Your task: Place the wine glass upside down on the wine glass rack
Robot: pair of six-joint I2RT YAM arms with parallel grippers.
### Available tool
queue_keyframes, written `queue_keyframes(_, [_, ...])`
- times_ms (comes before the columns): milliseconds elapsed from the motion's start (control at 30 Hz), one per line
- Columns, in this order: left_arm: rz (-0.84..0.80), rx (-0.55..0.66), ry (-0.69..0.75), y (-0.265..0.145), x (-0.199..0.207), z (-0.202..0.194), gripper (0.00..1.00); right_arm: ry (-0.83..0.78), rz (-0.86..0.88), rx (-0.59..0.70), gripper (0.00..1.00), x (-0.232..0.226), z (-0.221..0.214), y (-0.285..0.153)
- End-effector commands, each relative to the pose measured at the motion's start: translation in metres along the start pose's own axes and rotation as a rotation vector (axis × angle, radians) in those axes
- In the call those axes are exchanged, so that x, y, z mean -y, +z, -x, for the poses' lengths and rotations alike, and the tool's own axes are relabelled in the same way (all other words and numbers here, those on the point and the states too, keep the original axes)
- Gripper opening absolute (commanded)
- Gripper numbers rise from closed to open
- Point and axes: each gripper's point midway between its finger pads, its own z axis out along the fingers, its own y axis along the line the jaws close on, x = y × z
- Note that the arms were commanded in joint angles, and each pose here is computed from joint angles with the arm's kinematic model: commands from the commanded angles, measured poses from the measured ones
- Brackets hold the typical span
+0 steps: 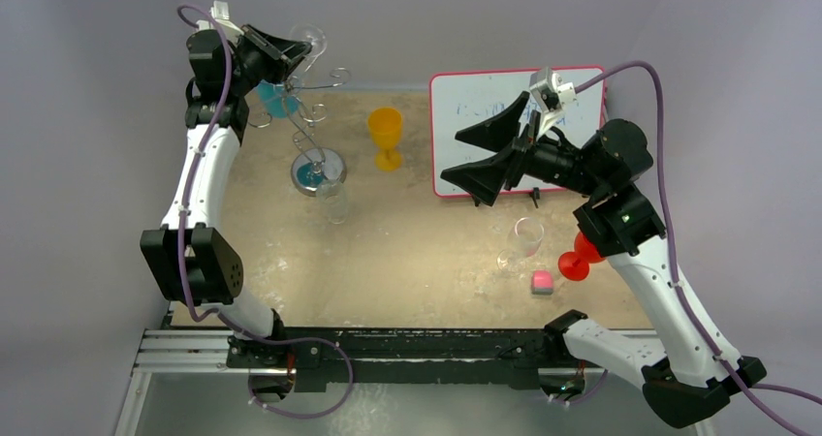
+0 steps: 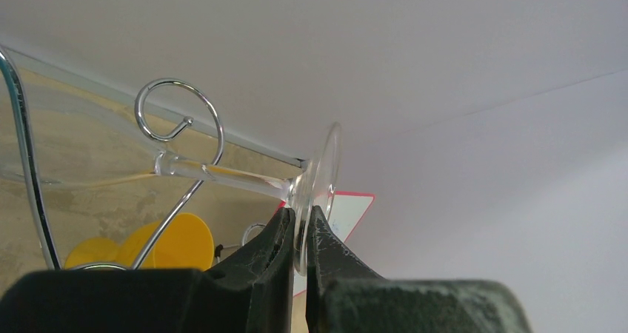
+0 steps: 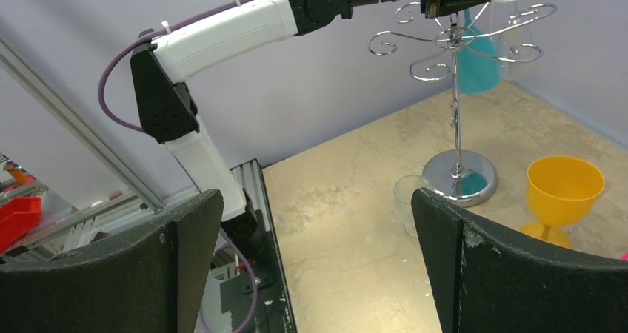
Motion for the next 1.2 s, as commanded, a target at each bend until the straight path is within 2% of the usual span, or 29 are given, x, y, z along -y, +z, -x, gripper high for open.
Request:
queue_keyframes(0, [-0.129,0.013,0.059,-0.002,0.041,0.013,0.00,-0.037,0.003,0.039,1.00,-0.004,0.010,-0.003])
queue_keyframes(767, [-0.180,0.023,0.082,0.018,0.055,0.026,0.00,-0.044,0.000,0.052,1.00,-0.005,0.014,-0.003])
queue_keyframes(1167, [-0.133,0.033,0.092,0.033,0.037,0.029,0.00,-0.041,-0.003,0.051,1.00,-0.003,0.013,-0.002])
